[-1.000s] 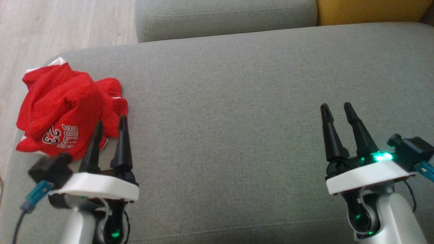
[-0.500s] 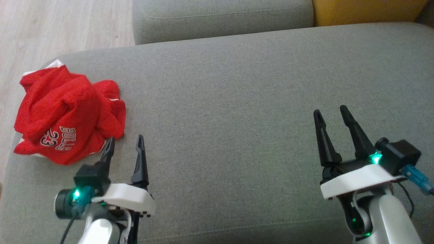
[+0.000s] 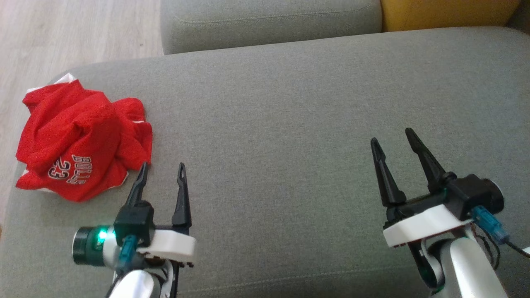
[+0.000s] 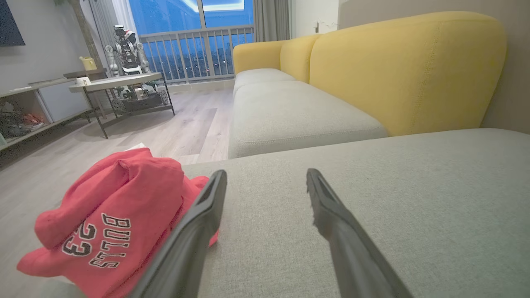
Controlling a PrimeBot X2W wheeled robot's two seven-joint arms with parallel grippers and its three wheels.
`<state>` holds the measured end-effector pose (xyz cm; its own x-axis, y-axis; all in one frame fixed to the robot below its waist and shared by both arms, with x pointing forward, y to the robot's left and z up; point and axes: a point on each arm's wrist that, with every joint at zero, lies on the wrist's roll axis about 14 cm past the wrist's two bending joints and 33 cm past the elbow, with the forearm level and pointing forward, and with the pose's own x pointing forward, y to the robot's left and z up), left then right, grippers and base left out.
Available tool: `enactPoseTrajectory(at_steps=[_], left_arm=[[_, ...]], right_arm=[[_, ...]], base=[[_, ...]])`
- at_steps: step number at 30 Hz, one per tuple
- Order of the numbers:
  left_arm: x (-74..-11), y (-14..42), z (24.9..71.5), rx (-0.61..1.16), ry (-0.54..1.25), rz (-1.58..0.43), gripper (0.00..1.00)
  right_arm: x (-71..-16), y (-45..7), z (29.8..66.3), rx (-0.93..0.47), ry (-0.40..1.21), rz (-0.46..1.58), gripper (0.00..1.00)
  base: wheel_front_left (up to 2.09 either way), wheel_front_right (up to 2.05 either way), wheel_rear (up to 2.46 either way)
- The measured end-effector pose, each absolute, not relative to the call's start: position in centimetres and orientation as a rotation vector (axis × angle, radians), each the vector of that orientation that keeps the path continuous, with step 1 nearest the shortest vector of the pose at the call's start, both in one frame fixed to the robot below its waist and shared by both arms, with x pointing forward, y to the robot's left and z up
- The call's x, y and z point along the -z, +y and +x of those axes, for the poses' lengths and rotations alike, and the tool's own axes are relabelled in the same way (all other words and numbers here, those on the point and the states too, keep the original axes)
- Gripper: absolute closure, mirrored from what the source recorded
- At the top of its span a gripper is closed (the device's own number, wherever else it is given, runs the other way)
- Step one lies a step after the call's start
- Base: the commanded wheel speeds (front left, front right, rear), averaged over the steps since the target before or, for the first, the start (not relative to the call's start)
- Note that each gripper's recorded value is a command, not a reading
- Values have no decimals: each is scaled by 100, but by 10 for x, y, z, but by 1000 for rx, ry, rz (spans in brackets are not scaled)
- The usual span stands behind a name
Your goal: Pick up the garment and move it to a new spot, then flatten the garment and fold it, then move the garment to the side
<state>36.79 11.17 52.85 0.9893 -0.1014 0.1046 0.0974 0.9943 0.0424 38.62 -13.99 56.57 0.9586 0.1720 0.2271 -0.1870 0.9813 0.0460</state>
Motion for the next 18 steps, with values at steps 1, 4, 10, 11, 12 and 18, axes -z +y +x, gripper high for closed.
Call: enactPoseTrajectory(at_steps=[1, 4, 10, 11, 12, 18], left_arm=[[-531, 111, 367, 101, -120, 48, 0], [-539, 109, 366, 100, -153, 44, 0], [-553, 106, 365, 102, -202, 16, 0], [-554, 106, 365, 102, -206, 8, 0], [-554, 106, 364, 100, -207, -4, 0], [-535, 107, 358, 115, -149, -57, 0]], right_arm=[[-568, -139, 386, -186, -231, 54, 0], [-571, -137, 386, -190, -247, 25, 0], [-575, -141, 386, -180, -269, 25, 0], [-575, -144, 386, -172, -272, 35, 0], [-575, -146, 386, -165, -273, 41, 0], [-554, -158, 386, -124, -217, 166, 0]], base=[[0, 0, 0], [0, 0, 0], [0, 0, 0], [0, 0, 0], [0, 0, 0], [0, 0, 0]])
